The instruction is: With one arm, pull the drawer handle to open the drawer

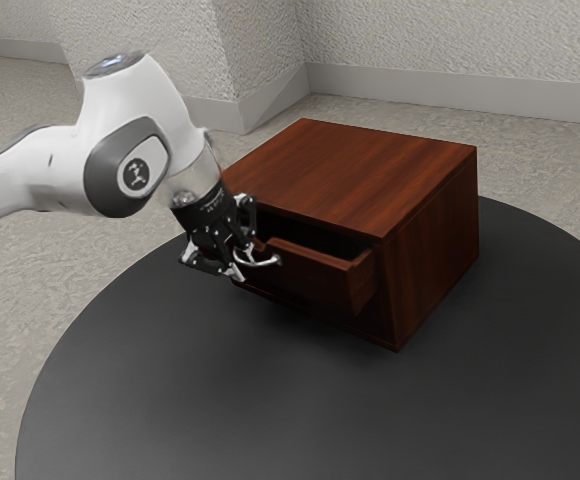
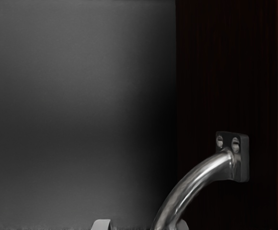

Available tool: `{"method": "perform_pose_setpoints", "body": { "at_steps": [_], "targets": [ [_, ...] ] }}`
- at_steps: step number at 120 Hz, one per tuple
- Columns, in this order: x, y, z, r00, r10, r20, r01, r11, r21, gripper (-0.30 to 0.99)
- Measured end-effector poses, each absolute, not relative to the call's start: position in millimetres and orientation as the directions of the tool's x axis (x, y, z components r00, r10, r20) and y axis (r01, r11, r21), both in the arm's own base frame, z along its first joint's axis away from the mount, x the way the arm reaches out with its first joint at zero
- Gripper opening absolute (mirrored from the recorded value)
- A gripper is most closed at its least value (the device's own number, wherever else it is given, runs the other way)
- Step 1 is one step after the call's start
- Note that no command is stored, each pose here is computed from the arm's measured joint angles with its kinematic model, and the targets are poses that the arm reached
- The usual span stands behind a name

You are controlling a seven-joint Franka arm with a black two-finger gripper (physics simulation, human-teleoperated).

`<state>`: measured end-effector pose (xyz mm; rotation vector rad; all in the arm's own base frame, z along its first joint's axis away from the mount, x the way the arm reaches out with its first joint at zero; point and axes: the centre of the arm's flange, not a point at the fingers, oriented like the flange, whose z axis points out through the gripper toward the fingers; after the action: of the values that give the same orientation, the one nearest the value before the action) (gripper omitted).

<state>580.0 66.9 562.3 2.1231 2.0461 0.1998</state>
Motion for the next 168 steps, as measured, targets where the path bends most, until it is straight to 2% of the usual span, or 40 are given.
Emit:
{"method": "perform_pose_setpoints", "body": {
  "at_steps": [79,168],
  "targets": [
    [517,76,559,0.008,0.999,-0.047,0.976,0.003,0.217,0.07],
    [456,78,560,-0.021,0.998,-0.055,0.964,0.034,0.262,0.07]
  ]
}}
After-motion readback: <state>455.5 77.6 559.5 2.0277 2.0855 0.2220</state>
